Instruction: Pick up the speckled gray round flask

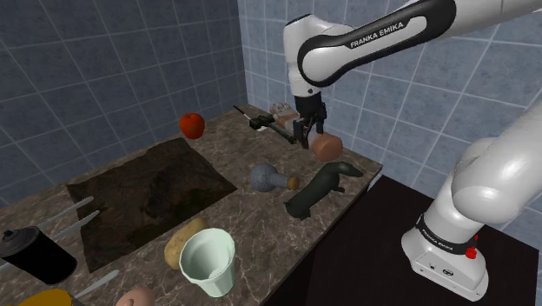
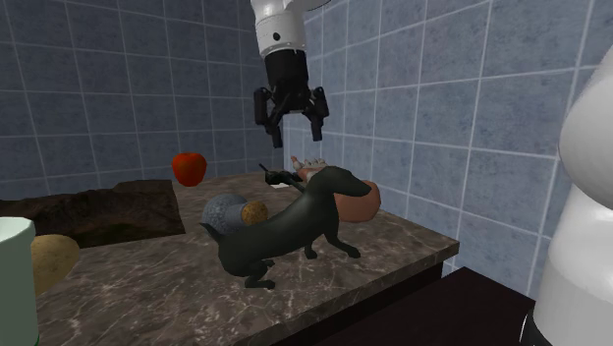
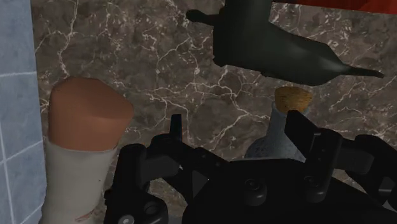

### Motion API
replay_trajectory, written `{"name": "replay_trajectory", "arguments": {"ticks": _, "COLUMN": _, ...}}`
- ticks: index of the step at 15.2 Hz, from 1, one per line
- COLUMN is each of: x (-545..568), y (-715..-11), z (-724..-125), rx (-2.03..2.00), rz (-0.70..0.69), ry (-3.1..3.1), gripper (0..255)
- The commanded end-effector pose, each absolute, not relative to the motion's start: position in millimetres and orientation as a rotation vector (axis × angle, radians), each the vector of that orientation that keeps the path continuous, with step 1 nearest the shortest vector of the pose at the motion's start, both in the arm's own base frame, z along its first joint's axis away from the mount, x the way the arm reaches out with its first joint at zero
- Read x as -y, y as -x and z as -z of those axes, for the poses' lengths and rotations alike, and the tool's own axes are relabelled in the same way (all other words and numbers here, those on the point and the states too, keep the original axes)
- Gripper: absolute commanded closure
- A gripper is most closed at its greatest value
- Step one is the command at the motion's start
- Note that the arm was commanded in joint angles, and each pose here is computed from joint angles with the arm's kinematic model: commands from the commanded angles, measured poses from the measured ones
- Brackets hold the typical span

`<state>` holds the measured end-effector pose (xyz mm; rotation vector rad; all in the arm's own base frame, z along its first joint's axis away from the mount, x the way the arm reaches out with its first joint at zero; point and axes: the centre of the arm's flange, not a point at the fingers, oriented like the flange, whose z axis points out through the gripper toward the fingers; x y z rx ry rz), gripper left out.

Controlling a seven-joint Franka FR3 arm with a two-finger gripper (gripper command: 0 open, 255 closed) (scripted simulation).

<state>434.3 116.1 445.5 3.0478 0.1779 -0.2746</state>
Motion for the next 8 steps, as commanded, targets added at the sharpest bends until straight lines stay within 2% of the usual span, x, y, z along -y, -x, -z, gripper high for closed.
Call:
{"name": "replay_trajectory", "arguments": {"ticks": 1, "x": -130, "y": -448, "z": -426, "rx": -0.182, "rz": 0.312, "ry": -3.053, "gripper": 0}}
{"name": "replay_trajectory", "arguments": {"ticks": 8, "x": -186, "y": -498, "z": -364, "rx": -0.198, "rz": 0.435, "ry": -3.065, "gripper": 0}}
